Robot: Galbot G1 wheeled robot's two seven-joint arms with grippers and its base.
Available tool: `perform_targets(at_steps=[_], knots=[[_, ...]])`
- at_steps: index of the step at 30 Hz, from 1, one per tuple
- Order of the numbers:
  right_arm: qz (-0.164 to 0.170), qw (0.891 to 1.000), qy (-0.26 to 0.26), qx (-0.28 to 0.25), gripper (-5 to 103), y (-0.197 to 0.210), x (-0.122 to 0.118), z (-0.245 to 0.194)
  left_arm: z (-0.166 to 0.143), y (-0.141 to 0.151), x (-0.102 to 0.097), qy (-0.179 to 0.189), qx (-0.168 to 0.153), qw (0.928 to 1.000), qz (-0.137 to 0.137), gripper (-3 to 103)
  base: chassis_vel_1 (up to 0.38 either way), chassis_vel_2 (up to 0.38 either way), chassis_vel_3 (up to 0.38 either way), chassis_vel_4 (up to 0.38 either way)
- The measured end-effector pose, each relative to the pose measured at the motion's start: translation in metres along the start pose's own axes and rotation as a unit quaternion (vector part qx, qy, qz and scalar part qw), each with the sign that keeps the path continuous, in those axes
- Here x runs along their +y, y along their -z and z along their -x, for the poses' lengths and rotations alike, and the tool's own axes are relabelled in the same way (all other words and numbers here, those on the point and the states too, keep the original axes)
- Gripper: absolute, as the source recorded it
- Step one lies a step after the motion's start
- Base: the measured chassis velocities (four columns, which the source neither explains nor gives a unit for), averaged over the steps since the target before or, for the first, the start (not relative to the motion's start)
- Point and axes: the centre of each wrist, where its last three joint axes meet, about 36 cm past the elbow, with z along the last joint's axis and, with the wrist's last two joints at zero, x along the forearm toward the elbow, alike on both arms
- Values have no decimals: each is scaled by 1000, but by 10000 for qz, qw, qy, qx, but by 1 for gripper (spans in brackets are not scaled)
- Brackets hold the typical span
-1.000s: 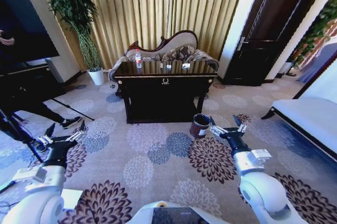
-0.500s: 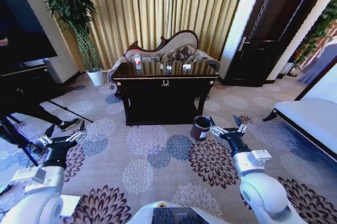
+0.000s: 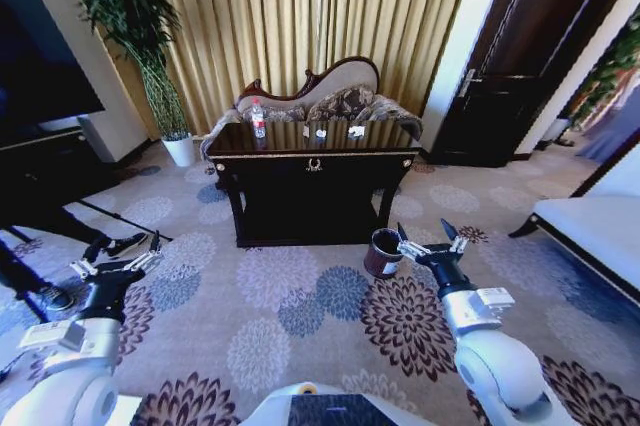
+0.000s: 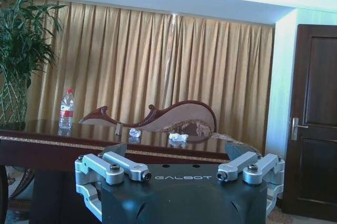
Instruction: Move to the front of the table and place the trash on the table into the trash bin.
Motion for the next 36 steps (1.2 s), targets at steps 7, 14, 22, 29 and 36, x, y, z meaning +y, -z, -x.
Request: perform_targets(at_steps=[7,14,22,29,36], knots=[[-5,10000,0,-2,100,-1,0,0,1,-2,1,2,-11,10000,0,100,-221,275,223,-268],[-14,10000,-8,-12,100,-1,0,0,0,-2,0,0,-13,10000,-4,100,-241,219,245,-220],[-16,10000,-8,-14,100,-1,0,-1,-2,-1,0,9,-30,10000,-1,100,-162,172,165,-189],[-14,10000,-1,-23,100,0,1,0,-3,-1,0,13,-26,10000,-4,100,-187,210,195,-178],[-3,10000,10,-30,100,0,1,-1,-3,0,0,7,-40,10000,-8,100,-234,187,226,-209]])
